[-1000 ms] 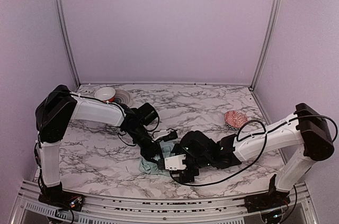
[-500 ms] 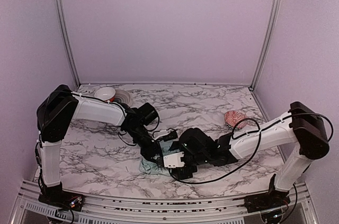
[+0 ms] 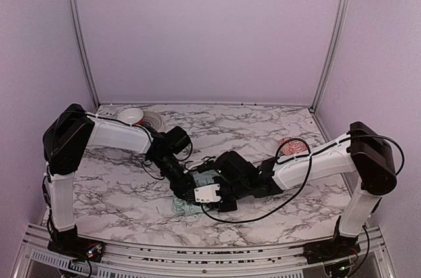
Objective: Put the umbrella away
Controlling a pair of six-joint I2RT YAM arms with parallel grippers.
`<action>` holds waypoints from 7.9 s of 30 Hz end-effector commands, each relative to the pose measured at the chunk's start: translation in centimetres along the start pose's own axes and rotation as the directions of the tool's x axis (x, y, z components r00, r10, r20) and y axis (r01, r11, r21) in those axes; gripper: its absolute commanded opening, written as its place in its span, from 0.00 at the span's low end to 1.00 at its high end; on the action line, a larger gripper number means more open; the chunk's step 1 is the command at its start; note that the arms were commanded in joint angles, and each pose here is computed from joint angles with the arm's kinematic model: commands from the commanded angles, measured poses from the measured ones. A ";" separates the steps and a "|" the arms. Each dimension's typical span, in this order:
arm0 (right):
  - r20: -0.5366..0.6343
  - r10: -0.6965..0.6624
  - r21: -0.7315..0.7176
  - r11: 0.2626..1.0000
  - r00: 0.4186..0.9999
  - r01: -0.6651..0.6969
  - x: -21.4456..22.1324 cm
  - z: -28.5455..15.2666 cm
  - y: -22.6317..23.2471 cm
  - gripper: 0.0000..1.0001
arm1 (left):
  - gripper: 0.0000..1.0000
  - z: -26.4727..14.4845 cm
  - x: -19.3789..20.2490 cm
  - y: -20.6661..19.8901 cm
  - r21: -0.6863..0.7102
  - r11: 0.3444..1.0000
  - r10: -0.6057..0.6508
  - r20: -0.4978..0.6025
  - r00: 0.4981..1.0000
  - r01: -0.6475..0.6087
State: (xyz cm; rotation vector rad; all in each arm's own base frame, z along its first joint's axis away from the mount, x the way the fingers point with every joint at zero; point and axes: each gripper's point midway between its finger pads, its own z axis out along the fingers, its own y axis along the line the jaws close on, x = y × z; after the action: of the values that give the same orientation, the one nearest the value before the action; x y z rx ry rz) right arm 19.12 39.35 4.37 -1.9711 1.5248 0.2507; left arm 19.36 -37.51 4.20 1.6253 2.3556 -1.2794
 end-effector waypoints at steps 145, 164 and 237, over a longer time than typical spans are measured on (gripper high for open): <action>0.723 0.470 -0.429 0.880 0.506 -0.204 -11.8 -15.6 -9.6 0.23 | 0.00 -28.3 -15.3 -15.7 -0.730 0.633 0.645 0.311 0.698 -0.259; 0.707 0.449 -0.365 0.894 0.547 -0.261 -8.0 -18.2 -10.7 1.00 | 0.00 -26.7 -15.3 -20.6 -0.593 0.645 0.742 0.338 0.578 -0.481; 0.457 0.683 -0.486 0.728 0.570 -0.483 -6.3 -17.0 -2.7 0.00 | 0.00 -29.6 -19.4 -10.3 -0.701 0.702 0.566 0.445 0.694 -0.123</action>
State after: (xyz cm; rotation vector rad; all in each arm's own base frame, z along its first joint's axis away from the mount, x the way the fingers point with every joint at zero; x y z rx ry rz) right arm 15.11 36.03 23.04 -1.3890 1.5460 1.4632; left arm 29.79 -35.94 35.33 1.2703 1.6858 -0.6837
